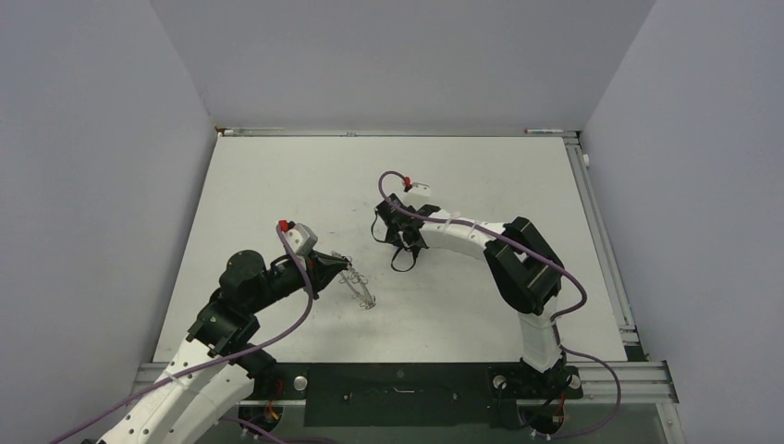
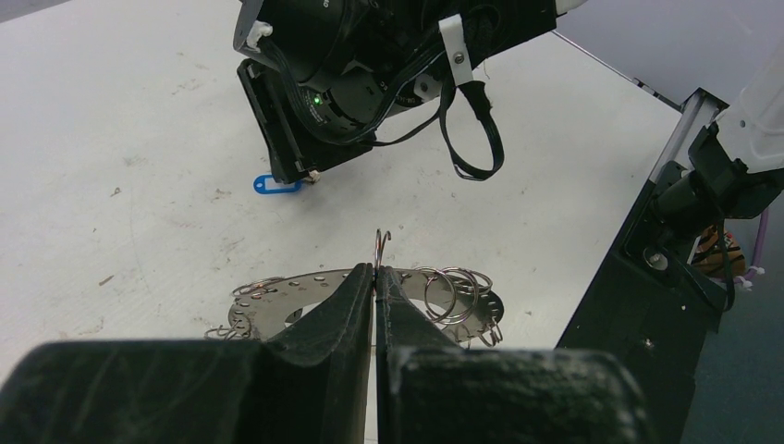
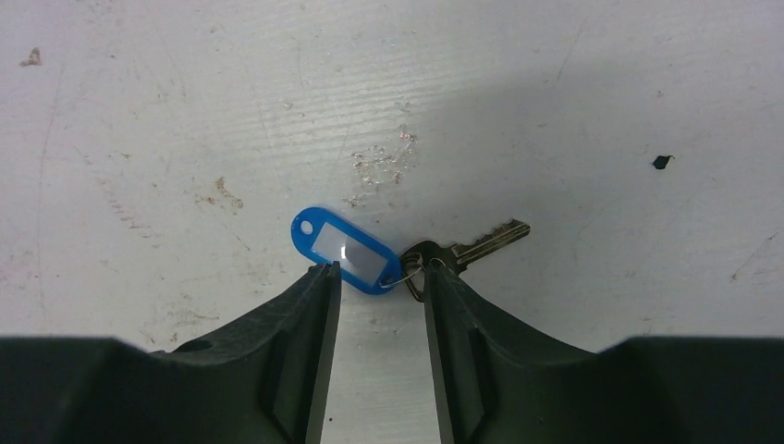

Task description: Put the keys on the keyring

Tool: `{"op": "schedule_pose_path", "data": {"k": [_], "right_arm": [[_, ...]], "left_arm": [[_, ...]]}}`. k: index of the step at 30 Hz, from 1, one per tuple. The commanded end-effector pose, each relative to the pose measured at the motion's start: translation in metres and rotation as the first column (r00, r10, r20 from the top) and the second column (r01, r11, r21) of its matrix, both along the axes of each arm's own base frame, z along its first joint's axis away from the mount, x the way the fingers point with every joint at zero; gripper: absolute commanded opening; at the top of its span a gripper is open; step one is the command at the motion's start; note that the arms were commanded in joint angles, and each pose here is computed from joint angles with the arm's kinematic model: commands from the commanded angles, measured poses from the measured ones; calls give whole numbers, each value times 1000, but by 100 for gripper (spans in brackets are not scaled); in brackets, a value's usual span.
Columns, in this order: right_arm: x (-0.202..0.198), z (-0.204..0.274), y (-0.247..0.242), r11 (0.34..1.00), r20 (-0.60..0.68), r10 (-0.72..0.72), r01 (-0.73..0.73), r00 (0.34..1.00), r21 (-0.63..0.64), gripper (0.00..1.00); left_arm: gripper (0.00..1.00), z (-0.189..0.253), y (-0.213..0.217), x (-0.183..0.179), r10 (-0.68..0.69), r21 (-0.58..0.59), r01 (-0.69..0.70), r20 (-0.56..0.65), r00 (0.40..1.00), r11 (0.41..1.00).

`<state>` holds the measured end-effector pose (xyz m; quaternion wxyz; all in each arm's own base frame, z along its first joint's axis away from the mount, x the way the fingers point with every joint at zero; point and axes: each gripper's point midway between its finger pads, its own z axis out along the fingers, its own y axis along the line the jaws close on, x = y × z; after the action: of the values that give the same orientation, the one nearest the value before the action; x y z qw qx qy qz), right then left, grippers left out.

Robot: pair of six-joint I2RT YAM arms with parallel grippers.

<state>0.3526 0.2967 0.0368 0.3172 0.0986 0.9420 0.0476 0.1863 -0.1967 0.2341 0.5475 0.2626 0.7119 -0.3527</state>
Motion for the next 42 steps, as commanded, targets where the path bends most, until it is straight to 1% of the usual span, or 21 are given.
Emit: {"op": "schedule_pose_path", "data": {"k": [1, 4, 7, 8, 9, 13, 14, 19, 23, 25, 26, 29, 34, 37, 42], "right_arm": [[12, 10, 2, 999, 49, -46, 47, 998, -5, 39], [14, 7, -1, 998, 58, -57, 58, 997, -25, 39], [16, 2, 1, 998, 57, -53, 55, 997, -22, 32], [16, 1, 3, 998, 55, -50, 51, 997, -21, 29], [16, -1, 3, 998, 53, -50, 51, 997, -22, 23], [15, -4, 4, 999, 48, -37, 39, 998, -30, 8], [14, -5, 4, 999, 47, -33, 34, 998, -35, 6], [12, 0, 7, 998, 61, 28, -24, 998, -59, 5], [8, 13, 15, 980, 102, 173, -161, 980, -113, 5], [0, 25, 24, 956, 141, 283, -267, 949, -120, 5], [-7, 29, 30, 930, 161, 362, -344, 918, -129, 5], [-32, 39, 41, 866, 221, 500, -479, 837, -147, 5], [-77, 29, 44, 757, 187, 652, -620, 734, -205, 5], [-94, 24, 37, 726, 173, 686, -650, 706, -227, 5], [-104, 11, 28, 715, 138, 696, -663, 704, -224, 5]], "left_arm": [[0, 36, 0, 1, 4, -47, 0, 94, 996, 999], [0, 37, 0, 0, 0, -49, 5, 95, 995, 999], [0, 37, 0, 0, 2, -49, 3, 97, 995, 999], [0, 37, 0, 0, 1, -50, 4, 98, 995, 999], [0, 37, 0, 0, 3, -50, 2, 98, 995, 999], [0, 37, 0, 0, 3, -49, 2, 97, 995, 999], [0, 37, 0, 0, 2, -49, 2, 97, 995, 999], [0, 37, 0, 0, 3, -47, 1, 97, 995, 999], [0, 37, 0, 1, 5, -47, -1, 97, 995, 999], [0, 36, 0, 1, 5, -45, -1, 96, 995, 999], [0, 36, 0, 1, 5, -45, -1, 96, 995, 999], [0, 36, 0, 1, 4, -45, 0, 94, 996, 999], [0, 35, 0, 1, 4, -45, 0, 93, 996, 999], [0, 35, 0, 1, 3, -45, 1, 93, 996, 999], [0, 35, -1, 1, 1, -44, 3, 92, 996, 999]]}}
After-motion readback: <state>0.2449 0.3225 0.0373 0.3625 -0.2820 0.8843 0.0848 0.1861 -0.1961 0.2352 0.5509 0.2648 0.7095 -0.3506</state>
